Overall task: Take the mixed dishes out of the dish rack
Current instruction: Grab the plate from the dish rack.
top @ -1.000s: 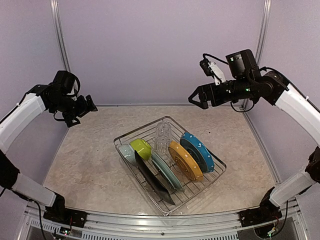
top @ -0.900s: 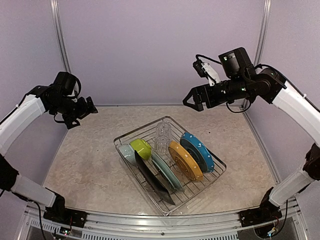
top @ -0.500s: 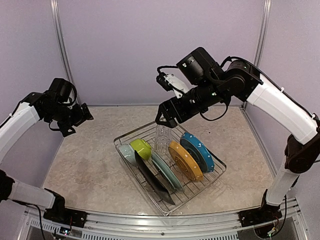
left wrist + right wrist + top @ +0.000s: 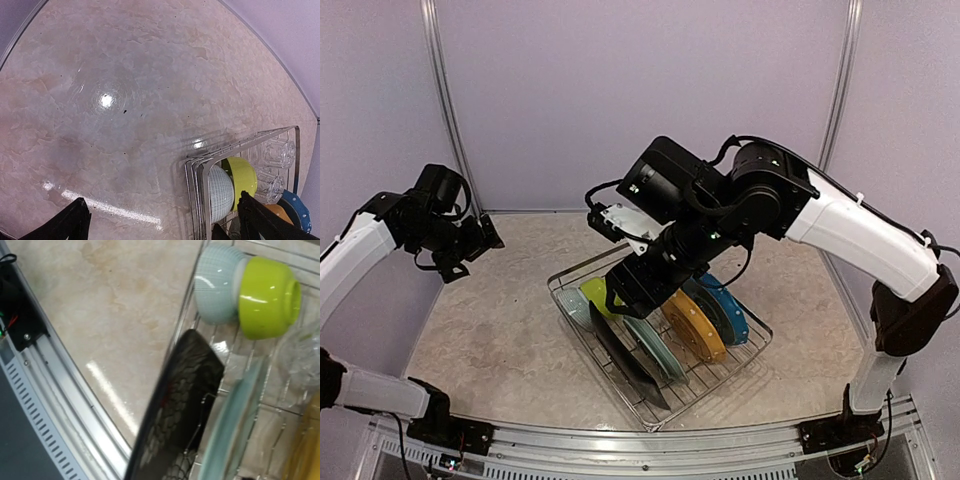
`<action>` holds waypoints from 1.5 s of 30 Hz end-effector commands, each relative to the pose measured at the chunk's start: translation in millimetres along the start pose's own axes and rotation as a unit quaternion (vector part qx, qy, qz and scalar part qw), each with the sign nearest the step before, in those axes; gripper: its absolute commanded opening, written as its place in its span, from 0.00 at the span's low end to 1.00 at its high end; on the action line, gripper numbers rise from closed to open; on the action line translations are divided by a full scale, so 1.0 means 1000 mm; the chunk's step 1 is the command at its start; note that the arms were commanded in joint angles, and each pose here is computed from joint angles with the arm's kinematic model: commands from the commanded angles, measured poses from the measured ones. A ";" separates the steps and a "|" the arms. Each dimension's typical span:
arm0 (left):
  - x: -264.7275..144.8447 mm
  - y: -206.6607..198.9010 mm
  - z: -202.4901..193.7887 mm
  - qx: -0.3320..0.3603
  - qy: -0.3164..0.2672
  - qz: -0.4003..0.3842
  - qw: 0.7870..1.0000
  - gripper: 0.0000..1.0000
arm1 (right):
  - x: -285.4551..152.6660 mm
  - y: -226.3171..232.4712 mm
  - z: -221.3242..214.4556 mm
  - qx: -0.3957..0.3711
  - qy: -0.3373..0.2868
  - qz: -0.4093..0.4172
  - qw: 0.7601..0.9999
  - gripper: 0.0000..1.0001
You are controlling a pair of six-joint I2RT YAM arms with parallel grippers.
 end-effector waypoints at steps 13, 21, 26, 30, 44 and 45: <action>-0.009 0.021 -0.013 -0.002 0.002 0.035 0.999 0.99 | 0.053 0.029 -0.021 0.047 0.098 -0.016 0.994 0.63; -0.009 0.028 -0.019 -0.002 0.002 0.040 0.999 0.99 | 0.080 0.036 -0.033 0.049 0.133 -0.030 0.989 0.56; -0.008 0.032 -0.022 -0.008 0.002 0.044 0.999 0.99 | 0.092 0.034 -0.039 0.059 0.146 -0.048 0.986 0.52; -0.008 0.035 -0.023 -0.013 0.001 0.046 0.999 0.99 | 0.098 0.031 -0.044 0.070 0.156 -0.060 0.984 0.48; -0.009 0.042 -0.027 -0.023 -0.010 0.044 0.999 0.99 | 0.119 0.026 -0.064 0.103 0.194 -0.086 0.972 0.44; -0.009 0.043 -0.028 -0.024 -0.010 0.045 0.999 0.99 | 0.120 0.026 -0.065 0.105 0.196 -0.089 0.971 0.44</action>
Point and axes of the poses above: each gripper's point midway between its finger pads, its own x axis out along the fingers, its own y axis along the line the jaws close on, z = x × y, the point moved 7 cm from there along -x, back along the fingers, and after that the axes turned 3 degrees about -x, right-handed, at the moved point
